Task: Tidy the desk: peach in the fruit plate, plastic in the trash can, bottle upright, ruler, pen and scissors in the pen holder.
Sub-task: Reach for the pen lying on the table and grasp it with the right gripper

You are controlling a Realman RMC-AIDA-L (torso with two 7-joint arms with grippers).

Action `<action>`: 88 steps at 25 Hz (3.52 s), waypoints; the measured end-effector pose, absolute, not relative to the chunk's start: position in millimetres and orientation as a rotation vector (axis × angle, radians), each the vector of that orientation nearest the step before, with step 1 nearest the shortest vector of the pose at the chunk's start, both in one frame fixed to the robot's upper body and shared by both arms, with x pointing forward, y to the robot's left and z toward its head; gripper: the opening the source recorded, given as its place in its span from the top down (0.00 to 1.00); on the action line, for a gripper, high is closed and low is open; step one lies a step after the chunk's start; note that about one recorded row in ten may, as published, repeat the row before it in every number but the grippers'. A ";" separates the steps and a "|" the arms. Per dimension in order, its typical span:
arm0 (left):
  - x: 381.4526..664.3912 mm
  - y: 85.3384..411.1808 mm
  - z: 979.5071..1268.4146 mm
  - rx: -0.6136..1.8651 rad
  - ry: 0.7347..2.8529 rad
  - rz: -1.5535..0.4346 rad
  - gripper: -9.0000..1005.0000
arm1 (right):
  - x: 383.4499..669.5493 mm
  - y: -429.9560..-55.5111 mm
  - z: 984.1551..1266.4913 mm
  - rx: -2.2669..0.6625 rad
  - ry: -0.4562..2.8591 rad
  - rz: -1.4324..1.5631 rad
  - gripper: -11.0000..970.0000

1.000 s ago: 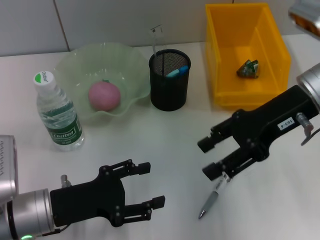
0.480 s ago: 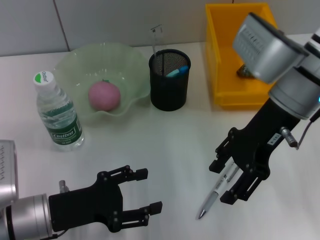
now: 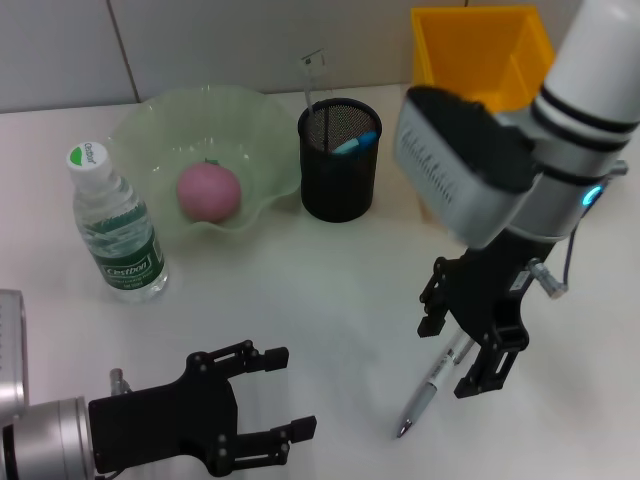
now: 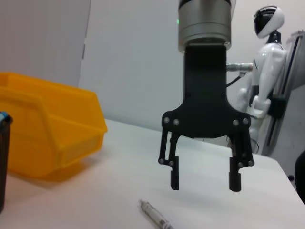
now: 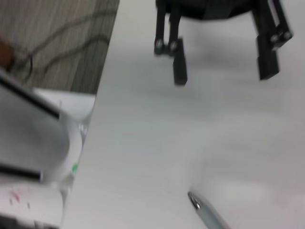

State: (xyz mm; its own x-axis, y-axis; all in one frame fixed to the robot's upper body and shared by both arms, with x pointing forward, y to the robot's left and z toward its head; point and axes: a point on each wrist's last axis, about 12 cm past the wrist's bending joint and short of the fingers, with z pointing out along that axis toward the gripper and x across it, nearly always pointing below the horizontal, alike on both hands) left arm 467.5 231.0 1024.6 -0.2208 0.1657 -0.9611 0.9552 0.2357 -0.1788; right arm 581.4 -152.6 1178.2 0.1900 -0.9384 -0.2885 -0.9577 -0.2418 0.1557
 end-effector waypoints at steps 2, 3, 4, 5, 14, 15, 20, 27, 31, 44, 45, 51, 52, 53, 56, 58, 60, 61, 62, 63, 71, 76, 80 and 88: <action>467.7 230.9 1024.3 1.090 1.600 -1.084 0.20 | 580.1 -144.8 1174.3 -2.441 1.860 0.445 0.23; 468.0 231.0 1024.3 1.093 1.602 -1.083 0.20 | 579.9 -141.3 1173.2 -2.466 1.843 0.418 0.23; 468.3 231.1 1024.4 1.095 1.604 -1.082 0.20 | 579.4 -138.0 1172.6 -2.490 1.826 0.398 0.23; 468.5 231.7 1024.4 1.095 1.606 -1.081 0.20 | 579.0 -134.5 1172.3 -2.514 1.808 0.376 0.23; 467.1 238.9 1022.5 1.054 1.627 -1.053 0.20 | 573.2 -109.7 1170.6 -2.695 1.614 0.210 0.26; 467.2 238.8 1022.5 1.053 1.627 -1.053 0.20 | 572.1 -107.8 1170.4 -2.709 1.596 0.200 0.26; 469.4 238.8 1023.5 1.060 1.626 -1.050 0.20 | 565.3 -98.8 1167.5 -2.786 1.499 0.168 0.28; 474.4 239.6 1026.4 1.049 1.618 -1.030 0.20 | 560.7 -94.9 1163.8 -2.851 1.429 0.131 0.30; 474.5 239.4 1026.4 1.035 1.623 -1.034 0.20 | 560.1 -96.0 1162.4 -2.865 1.403 0.136 0.31; 473.4 239.3 1026.5 1.015 1.638 -1.051 0.20 | 555.8 -95.5 1148.4 -2.912 1.331 0.109 0.41; 473.5 239.2 1026.7 1.017 1.638 -1.051 0.20 | 555.4 -95.4 1147.8 -2.913 1.329 0.110 0.44; 472.9 239.9 1026.9 1.021 1.636 -1.053 0.20 | 555.1 -94.5 1140.2 -2.923 1.312 0.082 0.51; 472.6 239.8 1026.7 1.023 1.636 -1.053 0.20 | 554.9 -94.4 1138.6 -2.925 1.309 0.077 0.50; 472.6 239.8 1026.7 1.023 1.636 -1.053 0.20 | 554.7 -94.3 1137.4 -2.926 1.306 0.074 0.50; 471.2 240.0 1025.9 1.025 1.636 -1.052 0.20 | 553.9 -93.3 1135.4 -2.928 1.297 0.074 0.51; 471.0 239.9 1025.7 1.024 1.637 -1.052 0.20 | 552.9 -92.6 1134.5 -2.933 1.289 0.077 0.51; 470.7 240.0 1025.5 1.024 1.637 -1.052 0.20 | 552.0 -91.9 1133.2 -2.939 1.280 0.073 0.51; 470.4 240.0 1025.4 1.024 1.638 -1.053 0.20 | 551.6 -91.7 1132.2 -2.942 1.276 0.070 0.51; 470.1 240.2 1025.3 1.023 1.638 -1.053 0.20 | 551.3 -91.8 1131.5 -2.943 1.274 0.068 0.51; 469.9 240.2 1025.3 1.023 1.637 -1.054 0.20 | 551.2 -91.9 1130.6 -2.942 1.273 0.066 0.51; 469.3 241.4 1026.4 1.022 1.636 -1.063 0.20 | 551.1 -92.2 1127.7 -2.932 1.270 0.060 0.57; 469.0 242.6 1027.0 1.016 1.634 -1.059 0.20 | 551.2 -91.9 1126.7 -2.931 1.266 0.054 0.64; 469.5 242.6 1027.4 1.015 1.632 -1.058 0.20 | 551.3 -91.9 1126.2 -2.928 1.266 0.053 0.64; 471.1 242.0 1028.5 1.018 1.627 -1.055 0.20 | 551.6 -91.6 1124.8 -2.921 1.262 0.045 0.67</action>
State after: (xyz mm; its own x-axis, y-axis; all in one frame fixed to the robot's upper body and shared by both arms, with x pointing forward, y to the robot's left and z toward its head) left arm 471.1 242.0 1028.5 -0.2392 0.1531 -0.9588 0.9380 0.2917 -0.1874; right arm 551.6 -91.6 1124.8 0.6854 -0.7281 -0.0095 -0.7270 -0.6849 0.0487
